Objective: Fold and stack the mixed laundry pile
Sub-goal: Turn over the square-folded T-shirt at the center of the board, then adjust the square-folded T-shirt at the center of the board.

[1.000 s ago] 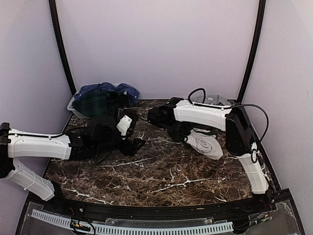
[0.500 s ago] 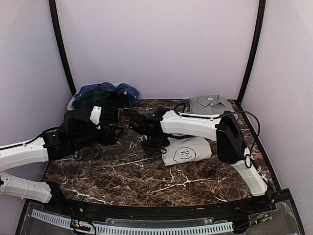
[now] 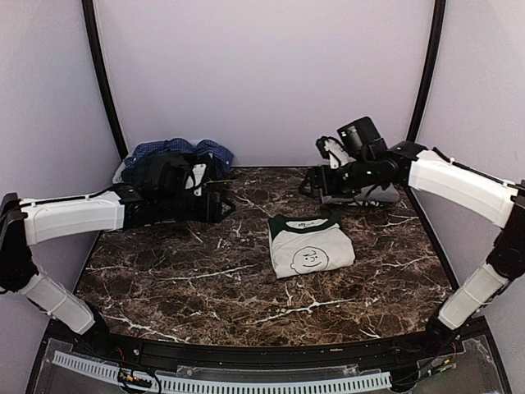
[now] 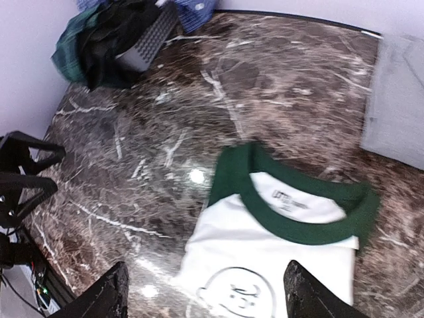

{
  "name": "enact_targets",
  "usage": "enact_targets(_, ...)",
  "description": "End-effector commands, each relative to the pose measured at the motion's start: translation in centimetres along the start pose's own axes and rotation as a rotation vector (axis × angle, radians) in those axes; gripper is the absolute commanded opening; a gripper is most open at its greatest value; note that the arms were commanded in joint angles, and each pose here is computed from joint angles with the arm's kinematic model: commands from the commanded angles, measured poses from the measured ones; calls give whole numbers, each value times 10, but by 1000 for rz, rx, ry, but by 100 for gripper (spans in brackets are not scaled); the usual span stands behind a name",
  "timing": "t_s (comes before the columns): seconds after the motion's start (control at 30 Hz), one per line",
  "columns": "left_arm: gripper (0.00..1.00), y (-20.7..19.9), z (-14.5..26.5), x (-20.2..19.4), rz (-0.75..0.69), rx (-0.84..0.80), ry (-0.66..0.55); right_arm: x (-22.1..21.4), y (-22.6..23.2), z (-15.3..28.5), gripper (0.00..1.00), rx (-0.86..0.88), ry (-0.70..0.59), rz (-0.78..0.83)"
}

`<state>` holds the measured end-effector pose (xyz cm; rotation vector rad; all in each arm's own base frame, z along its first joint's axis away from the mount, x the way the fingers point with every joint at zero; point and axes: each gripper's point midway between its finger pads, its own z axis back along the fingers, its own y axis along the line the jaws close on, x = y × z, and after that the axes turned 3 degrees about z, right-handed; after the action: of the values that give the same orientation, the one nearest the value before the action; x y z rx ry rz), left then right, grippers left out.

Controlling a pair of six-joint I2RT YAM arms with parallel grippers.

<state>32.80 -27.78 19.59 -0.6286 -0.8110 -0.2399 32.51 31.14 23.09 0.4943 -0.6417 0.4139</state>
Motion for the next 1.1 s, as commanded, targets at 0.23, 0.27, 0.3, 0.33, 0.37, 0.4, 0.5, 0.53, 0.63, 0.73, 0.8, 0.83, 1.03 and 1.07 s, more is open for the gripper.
enact_targets(0.23, 46, -89, -131, -8, -259, -245, 202, -84, -141, -8, 63, -115, 93, -242)
enact_targets(0.27, 48, -89, -143, -19, -289, -249, 229, -87, -143, -14, 62, -112, 107, -254)
enact_targets(0.3, 51, -97, -153, -21, -306, -267, 232, -91, -143, -20, 62, -99, 119, -265)
enact_targets(0.33, 56, -102, -157, -24, -317, -290, 244, -94, -142, -25, 63, -85, 125, -278)
enact_targets(0.37, 58, -108, -167, -25, -322, -307, 248, -99, -142, -28, 66, -77, 132, -298)
enact_targets(0.4, 61, -111, -171, -28, -332, -321, 258, -104, -144, -30, 68, -82, 137, -310)
enact_targets(0.5, 68, -120, -195, -39, -381, -328, 268, -116, -147, -29, 71, -101, 147, -323)
enact_targets(0.53, 71, -120, -199, -44, -405, -326, 280, -119, -147, -28, 71, -101, 150, -325)
enact_targets(0.63, 76, -130, -216, -60, -460, -338, 305, -130, -145, -27, 71, -93, 162, -339)
enact_targets(0.73, 79, -129, -229, -71, -486, -303, 312, -141, -138, -30, 71, -43, 171, -367)
enact_targets(0.8, 78, -120, -242, -63, -481, -225, 292, -149, -137, -34, 70, -23, 181, -384)
enact_targets(0.83, 77, -102, -251, -70, -468, -152, 314, -155, -137, -37, 69, -22, 195, -396)
enact_targets(1.03, 65, -40, -264, -43, -281, 67, 287, -183, -135, -47, 52, 6, 248, -424)
enact_targets(1.07, 64, -29, -261, -41, -258, 80, 291, -186, -133, -49, 45, 18, 253, -423)
